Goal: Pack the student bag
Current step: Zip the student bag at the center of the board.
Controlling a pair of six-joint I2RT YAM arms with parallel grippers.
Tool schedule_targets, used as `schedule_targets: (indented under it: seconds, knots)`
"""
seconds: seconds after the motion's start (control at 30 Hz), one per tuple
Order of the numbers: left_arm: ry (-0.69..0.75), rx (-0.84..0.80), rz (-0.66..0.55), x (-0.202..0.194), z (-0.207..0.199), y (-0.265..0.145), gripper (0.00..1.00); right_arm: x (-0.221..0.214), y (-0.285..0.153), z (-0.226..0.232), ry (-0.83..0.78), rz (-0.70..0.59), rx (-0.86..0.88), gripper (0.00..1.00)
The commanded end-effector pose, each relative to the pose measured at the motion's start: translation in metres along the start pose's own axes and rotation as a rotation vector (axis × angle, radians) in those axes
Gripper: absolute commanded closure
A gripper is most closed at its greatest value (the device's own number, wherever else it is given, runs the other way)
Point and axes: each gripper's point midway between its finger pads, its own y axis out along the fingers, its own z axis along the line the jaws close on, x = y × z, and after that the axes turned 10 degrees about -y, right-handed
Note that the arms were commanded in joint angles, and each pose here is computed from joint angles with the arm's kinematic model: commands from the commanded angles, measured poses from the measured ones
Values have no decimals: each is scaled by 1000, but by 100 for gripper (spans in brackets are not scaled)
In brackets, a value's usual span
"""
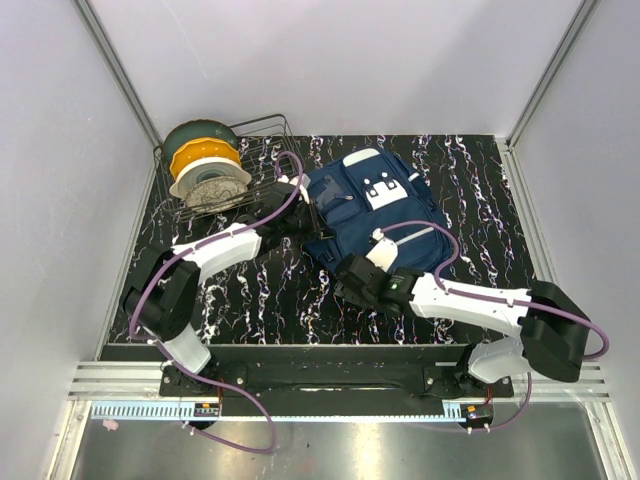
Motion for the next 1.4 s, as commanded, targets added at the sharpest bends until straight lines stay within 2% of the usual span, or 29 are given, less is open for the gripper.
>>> schedule_targets:
  seconds: [0.0,0.17,0.4,0.57,0.7,0.83,0.87,1.0,1.03,1.2,1.37]
  knots:
    - [63,-206,-25,13,-75,-29,100,23,5,2,56,-144,-47,52]
    - [65,-204,-24,12,-75,-31,100,31,15,1,40,-199,-78,54]
    - [67,-207,-7,9,-74,-29,100,35,26,1,17,-236,-119,68]
    - [68,-209,-4,7,-75,-29,100,36,31,3,-3,-245,-132,70]
    - [66,-212,-6,6,-76,-30,100,38,34,-2,-6,-268,-163,67]
    - [65,-216,-5,5,-76,-31,100,43,37,-8,-21,-302,-203,71]
    - [66,-217,0,3,-76,-30,100,42,38,-9,-28,-299,-212,74]
    - [77,-219,-3,4,-77,-31,100,41,37,-15,-62,-285,-242,98]
    - [78,-214,-1,4,-76,-30,100,40,36,-17,-67,-283,-247,100]
    - [137,-180,-20,14,-74,-28,100,42,20,-30,-124,-269,-255,100]
    - [164,-116,-42,31,-61,-24,100,29,3,-48,-174,-195,-245,100]
